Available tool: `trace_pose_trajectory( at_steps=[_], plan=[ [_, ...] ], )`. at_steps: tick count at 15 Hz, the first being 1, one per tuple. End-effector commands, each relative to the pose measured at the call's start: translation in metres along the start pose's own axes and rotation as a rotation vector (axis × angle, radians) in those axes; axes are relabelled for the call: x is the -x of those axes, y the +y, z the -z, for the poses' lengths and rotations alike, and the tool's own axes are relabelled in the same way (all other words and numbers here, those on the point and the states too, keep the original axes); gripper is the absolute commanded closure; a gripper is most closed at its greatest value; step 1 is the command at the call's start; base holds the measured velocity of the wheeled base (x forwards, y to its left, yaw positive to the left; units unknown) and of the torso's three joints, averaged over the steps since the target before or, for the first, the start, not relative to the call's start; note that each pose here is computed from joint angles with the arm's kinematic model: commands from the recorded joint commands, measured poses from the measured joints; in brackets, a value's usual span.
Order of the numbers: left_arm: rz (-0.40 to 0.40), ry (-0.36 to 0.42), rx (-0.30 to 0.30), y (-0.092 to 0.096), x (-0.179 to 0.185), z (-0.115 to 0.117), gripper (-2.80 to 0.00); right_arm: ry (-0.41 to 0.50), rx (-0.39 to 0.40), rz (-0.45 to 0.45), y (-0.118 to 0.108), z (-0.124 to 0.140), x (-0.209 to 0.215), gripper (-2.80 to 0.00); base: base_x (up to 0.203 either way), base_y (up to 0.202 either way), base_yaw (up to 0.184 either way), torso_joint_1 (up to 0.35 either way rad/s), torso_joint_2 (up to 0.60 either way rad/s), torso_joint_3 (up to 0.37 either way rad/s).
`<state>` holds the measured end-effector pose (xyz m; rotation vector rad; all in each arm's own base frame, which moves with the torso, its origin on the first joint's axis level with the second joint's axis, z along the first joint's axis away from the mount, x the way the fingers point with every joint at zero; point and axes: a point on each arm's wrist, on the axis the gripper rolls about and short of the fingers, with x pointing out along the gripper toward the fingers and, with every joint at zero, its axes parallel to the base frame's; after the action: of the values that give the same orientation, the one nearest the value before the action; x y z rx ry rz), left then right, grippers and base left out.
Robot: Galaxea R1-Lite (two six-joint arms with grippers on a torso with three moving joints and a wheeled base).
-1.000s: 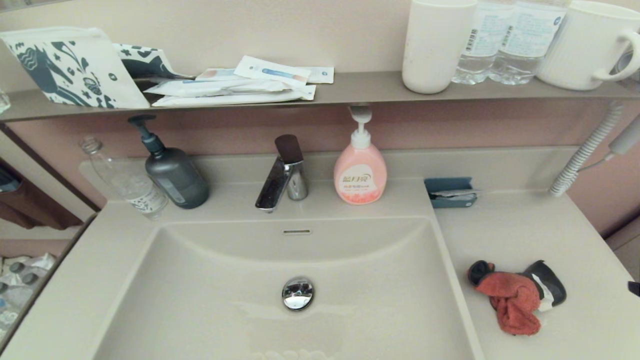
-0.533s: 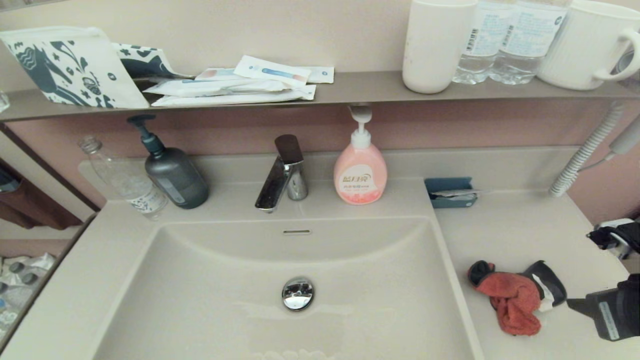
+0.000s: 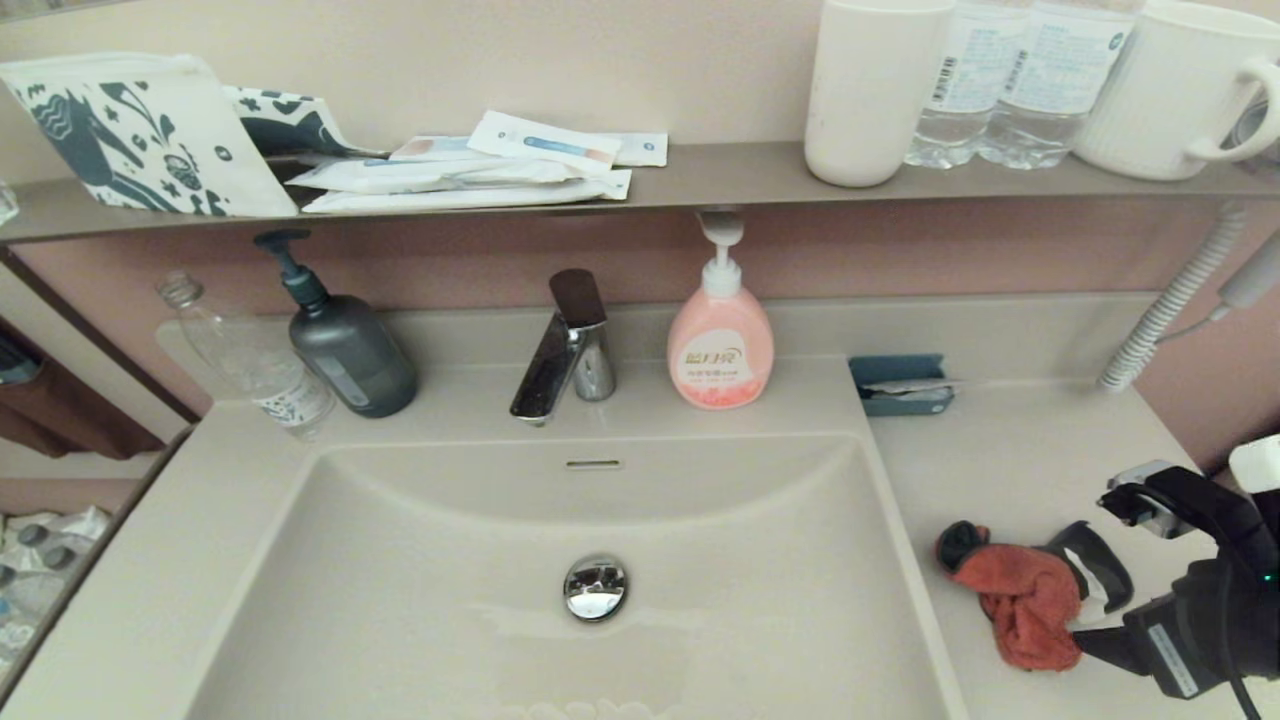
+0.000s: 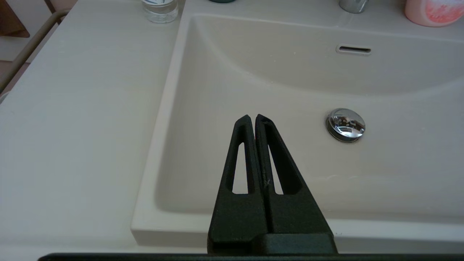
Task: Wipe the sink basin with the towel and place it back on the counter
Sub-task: Pick up the cloth
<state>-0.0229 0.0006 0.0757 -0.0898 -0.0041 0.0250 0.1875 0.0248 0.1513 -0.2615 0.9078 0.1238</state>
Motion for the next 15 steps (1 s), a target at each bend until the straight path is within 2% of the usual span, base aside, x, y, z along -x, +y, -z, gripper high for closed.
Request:
trace_pose_trajectory(
  at_steps=[1,7,9,12,13,15],
  plan=[
    [-0.001,0.001,0.001,0.0,0.0,0.0,0.0,0.033,0.006,-0.006,0.001,-0.003,-0.015,-2.8,0.0,0.0,0.0,0.0,0.0,0.0],
    [-0.001,0.001,0.001,0.0,0.0,0.0,0.0,0.023,0.037,-0.033,0.008,-0.017,-0.056,-2.8,0.0,0.0,0.0,0.0,0.0,0.0],
    [-0.001,0.001,0.001,0.0,0.0,0.0,0.0,-0.021,0.034,-0.088,0.011,-0.022,-0.062,-2.8,0.0,0.0,0.0,0.0,0.0,0.0],
    [-0.001,0.001,0.001,0.0,0.0,0.0,0.0,-0.012,0.034,-0.089,0.011,-0.022,-0.065,-2.8,0.0,0.0,0.0,0.0,0.0,0.0],
    [-0.001,0.001,0.001,0.0,0.0,0.0,0.0,-0.011,0.034,-0.091,0.011,-0.022,-0.065,0.0,0.0,0.0,0.0,0.0,0.0,0.0],
    [-0.001,0.001,0.001,0.0,0.0,0.0,0.0,-0.015,0.033,-0.092,0.011,-0.022,-0.064,0.0,0.0,0.0,0.0,0.0,0.0,0.0]
  ],
)
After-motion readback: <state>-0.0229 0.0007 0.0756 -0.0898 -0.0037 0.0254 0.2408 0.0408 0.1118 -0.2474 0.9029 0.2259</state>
